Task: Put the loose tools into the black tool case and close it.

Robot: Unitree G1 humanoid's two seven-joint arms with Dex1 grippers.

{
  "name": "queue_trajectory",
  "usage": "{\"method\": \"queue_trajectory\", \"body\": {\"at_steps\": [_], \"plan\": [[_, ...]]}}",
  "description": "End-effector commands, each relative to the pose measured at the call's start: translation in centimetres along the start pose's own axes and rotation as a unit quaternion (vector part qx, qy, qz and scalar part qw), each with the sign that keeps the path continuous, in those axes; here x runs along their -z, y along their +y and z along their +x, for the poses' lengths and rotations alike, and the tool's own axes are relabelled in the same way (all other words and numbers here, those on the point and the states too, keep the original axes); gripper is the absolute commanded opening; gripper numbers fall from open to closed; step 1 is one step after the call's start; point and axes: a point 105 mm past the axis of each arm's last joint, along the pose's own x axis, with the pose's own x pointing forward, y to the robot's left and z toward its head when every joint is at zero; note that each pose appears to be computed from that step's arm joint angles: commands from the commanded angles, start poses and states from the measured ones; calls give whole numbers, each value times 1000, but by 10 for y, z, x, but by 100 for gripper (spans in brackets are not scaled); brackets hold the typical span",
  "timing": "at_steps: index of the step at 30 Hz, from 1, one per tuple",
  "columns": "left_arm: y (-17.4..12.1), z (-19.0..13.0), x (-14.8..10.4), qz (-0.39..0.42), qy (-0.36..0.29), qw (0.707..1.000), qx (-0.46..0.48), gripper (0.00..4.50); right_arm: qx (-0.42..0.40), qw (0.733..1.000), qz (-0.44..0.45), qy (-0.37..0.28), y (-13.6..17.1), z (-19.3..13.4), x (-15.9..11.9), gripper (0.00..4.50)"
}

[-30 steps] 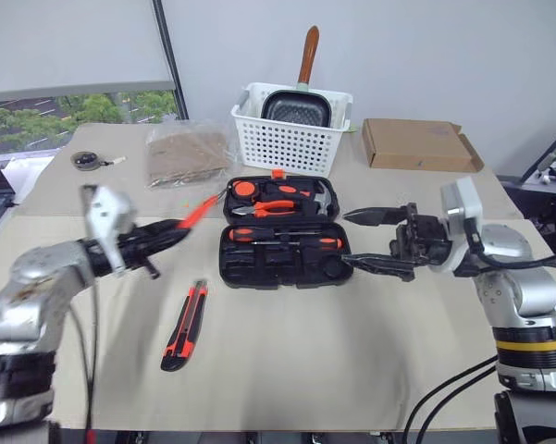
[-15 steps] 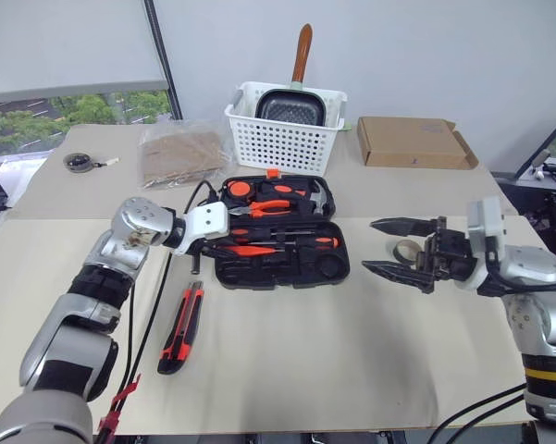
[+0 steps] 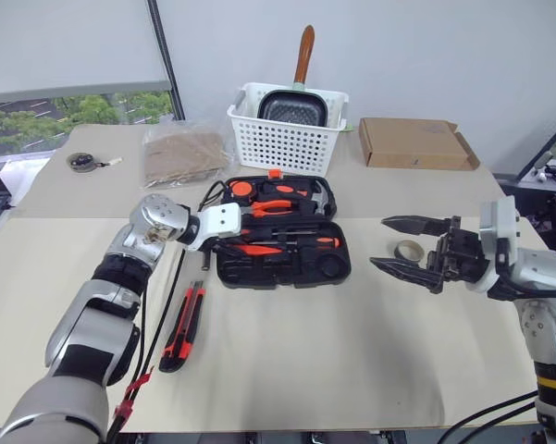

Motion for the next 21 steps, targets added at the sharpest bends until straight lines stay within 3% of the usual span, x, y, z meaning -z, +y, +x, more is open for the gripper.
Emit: {"method": "queue_trajectory", "body": {"at_steps": [1,4,6,11,13,20,21], "plan": [[1,3,-2,4,5,1000,3,43,-10,1000,-23,-17,4,0,-14,391],[1,3,-2,-2,-5,1000,-2,43,-14,1000,-20,-14,5,-1,-12,391],[1,3,-3,-6,-13,1000,-5,143,-16,1000,-19,-8,5,-3,-10,391],[8,-4,-14,0,-42,998,-39,308,-20,1000,-18,-2,4,-4,-6,391],[10,-16,-31,-6,-88,995,-43,382,-22,1000,-17,-1,4,-4,-4,391],[3,-55,-67,-24,-183,981,-65,382,-27,1000,-14,-2,5,-2,-2,391],[3,-57,-70,-34,-195,977,-76,358,-27,1000,-13,-2,5,-1,-2,391]]}}
